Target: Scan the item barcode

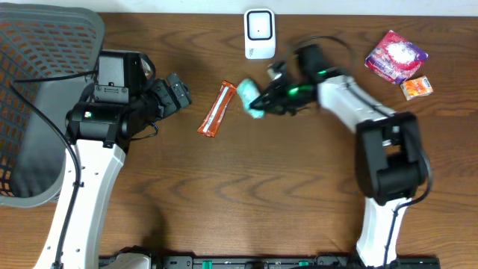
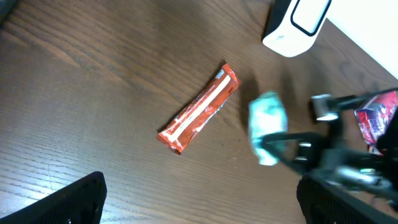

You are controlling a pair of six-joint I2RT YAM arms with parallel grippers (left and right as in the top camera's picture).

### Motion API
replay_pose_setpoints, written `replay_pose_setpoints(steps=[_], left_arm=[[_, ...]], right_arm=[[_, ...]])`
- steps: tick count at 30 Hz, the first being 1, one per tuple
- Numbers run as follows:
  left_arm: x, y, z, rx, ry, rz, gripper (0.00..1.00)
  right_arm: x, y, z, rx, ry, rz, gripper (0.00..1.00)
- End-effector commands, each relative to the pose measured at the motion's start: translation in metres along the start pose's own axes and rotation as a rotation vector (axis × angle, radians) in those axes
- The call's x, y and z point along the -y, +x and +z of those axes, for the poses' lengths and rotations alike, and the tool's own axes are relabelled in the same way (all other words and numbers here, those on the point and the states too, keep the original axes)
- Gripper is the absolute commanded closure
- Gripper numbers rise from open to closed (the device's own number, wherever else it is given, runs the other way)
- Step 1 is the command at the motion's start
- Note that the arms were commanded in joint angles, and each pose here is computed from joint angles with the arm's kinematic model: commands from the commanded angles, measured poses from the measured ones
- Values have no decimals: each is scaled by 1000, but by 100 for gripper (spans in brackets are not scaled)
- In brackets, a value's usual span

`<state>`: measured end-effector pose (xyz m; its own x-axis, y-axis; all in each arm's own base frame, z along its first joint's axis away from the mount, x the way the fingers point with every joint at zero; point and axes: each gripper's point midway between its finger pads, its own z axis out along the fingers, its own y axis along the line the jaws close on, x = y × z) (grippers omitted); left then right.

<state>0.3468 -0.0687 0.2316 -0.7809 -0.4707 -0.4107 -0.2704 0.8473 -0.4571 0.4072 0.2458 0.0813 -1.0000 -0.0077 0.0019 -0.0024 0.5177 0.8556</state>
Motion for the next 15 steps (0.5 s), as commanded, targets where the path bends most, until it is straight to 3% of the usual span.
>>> replay_pose_setpoints(steps=[1,3,6,10,15], left_arm=[[0,-1,-2,5,3,-4,2],[0,-1,-2,5,2,-4,3],[0,-1,-2,5,2,-4,2],[0,-1,-2,5,2,-4,2],[0,-1,-2,5,2,-4,2]], right_arm=[[-56,9,-50,-108,-426,31,99],[-62,10,-72,-124,-530,73,99],[-53,15,-82,-138,-523,240,99],[-50,15,-83,-118,-514,196,98],[19,4,-50,23,66,190,99]])
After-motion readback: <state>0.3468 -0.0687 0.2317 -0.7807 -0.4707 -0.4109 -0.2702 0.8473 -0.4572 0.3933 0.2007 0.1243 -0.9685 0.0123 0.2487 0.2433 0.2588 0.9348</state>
